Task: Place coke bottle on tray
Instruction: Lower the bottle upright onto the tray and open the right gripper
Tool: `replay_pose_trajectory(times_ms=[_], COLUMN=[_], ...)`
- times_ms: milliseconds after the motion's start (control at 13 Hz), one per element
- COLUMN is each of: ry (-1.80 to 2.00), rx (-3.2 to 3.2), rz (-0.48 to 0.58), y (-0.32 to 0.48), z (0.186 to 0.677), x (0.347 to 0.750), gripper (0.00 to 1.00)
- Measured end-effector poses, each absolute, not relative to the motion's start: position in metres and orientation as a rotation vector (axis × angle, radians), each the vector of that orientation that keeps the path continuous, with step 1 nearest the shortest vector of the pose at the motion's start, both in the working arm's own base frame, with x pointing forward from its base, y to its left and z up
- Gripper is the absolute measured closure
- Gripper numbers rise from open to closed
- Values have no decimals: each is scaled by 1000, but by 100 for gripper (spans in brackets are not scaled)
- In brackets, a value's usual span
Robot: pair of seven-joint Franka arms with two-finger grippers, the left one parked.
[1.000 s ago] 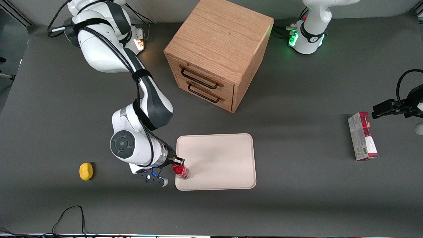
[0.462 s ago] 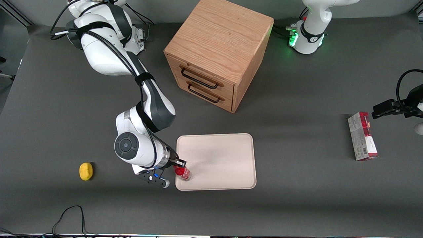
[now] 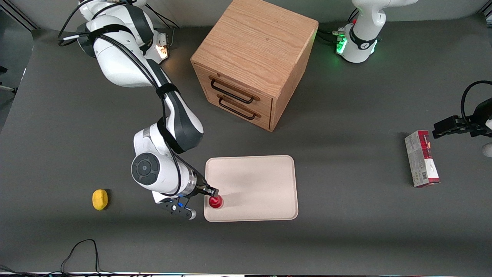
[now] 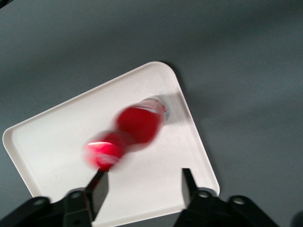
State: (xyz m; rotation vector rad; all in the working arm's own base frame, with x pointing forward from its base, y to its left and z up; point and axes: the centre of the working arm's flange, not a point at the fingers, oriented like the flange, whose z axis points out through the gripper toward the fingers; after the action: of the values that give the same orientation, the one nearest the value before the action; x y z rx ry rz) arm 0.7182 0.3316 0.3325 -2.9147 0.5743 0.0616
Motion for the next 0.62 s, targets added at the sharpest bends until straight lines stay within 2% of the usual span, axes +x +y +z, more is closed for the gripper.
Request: replay_pose_trajectory(times_ms=[154,231,615], ry=[575,575,575], rx=[-2914,-2914,-2914], rz=[61,60,59], y=[332,332,332], z=[333,333,333], x=[718,718,718], gripper=[4,0,0])
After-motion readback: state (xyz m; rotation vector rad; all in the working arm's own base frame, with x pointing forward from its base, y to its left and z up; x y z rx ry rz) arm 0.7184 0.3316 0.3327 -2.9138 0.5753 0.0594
